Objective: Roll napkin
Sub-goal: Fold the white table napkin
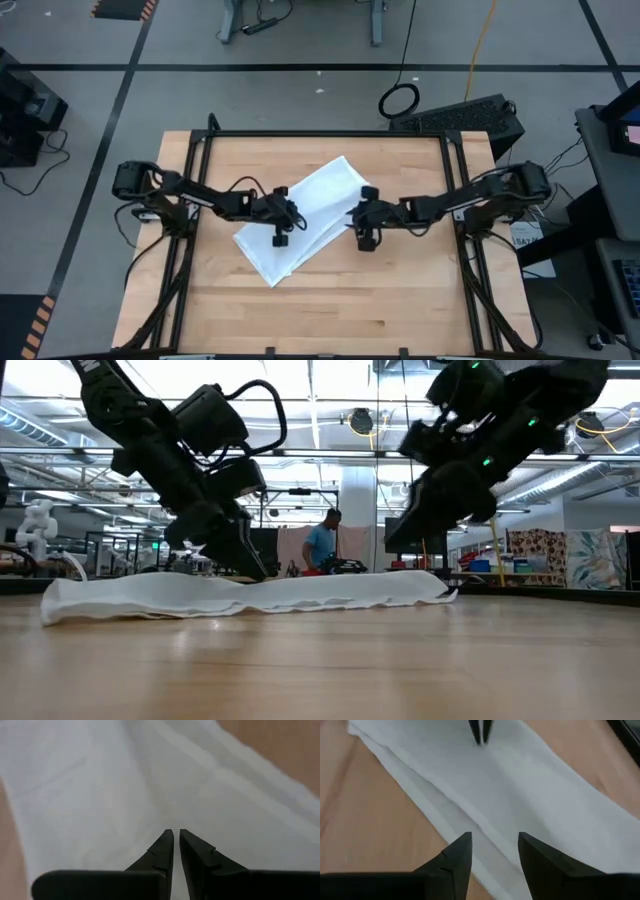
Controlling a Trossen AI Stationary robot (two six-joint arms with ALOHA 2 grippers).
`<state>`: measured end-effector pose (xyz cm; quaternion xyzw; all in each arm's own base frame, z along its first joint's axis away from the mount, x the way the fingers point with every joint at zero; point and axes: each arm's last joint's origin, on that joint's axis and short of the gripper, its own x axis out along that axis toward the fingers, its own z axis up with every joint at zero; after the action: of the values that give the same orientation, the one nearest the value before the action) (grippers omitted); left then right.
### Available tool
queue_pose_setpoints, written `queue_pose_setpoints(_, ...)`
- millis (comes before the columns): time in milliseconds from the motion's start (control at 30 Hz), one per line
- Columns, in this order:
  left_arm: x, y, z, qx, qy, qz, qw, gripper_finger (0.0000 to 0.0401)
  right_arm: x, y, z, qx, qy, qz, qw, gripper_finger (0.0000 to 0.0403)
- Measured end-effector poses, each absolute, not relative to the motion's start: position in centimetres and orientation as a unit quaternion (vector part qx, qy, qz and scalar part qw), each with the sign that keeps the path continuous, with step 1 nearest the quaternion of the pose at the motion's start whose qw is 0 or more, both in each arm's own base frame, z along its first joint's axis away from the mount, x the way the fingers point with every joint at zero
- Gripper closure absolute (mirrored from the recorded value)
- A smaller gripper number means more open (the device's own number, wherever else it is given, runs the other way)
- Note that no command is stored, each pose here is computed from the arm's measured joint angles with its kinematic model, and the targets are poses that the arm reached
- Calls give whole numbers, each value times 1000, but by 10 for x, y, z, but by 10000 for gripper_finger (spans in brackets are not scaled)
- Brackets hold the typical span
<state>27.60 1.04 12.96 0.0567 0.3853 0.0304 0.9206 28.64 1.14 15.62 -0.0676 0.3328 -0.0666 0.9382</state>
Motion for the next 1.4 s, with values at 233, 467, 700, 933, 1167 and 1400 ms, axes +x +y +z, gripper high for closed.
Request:
queue_pose_setpoints(233,276,-17,130,33,379,7,925,361,318,10,135,-97,356,-51,928,275)
queue_pose_setpoints(467,275,-33,131,45,374,14,926,360,347,15,119,-124,394,6,911,280)
queue_pose_setpoints(700,274,-40,131,46,371,23,927,360,360,15,117,-142,389,7,910,280)
queue_pose_setpoints(933,273,-42,131,51,371,26,927,360,361,15,114,-154,395,13,905,313)
queue_pose_setpoints(1167,273,-42,131,51,370,27,927,360,360,15,114,-165,399,20,902,394)
queue_pose_setpoints(1400,273,-42,131,51,370,27,927,360,359,16,115,-165,401,25,901,401)
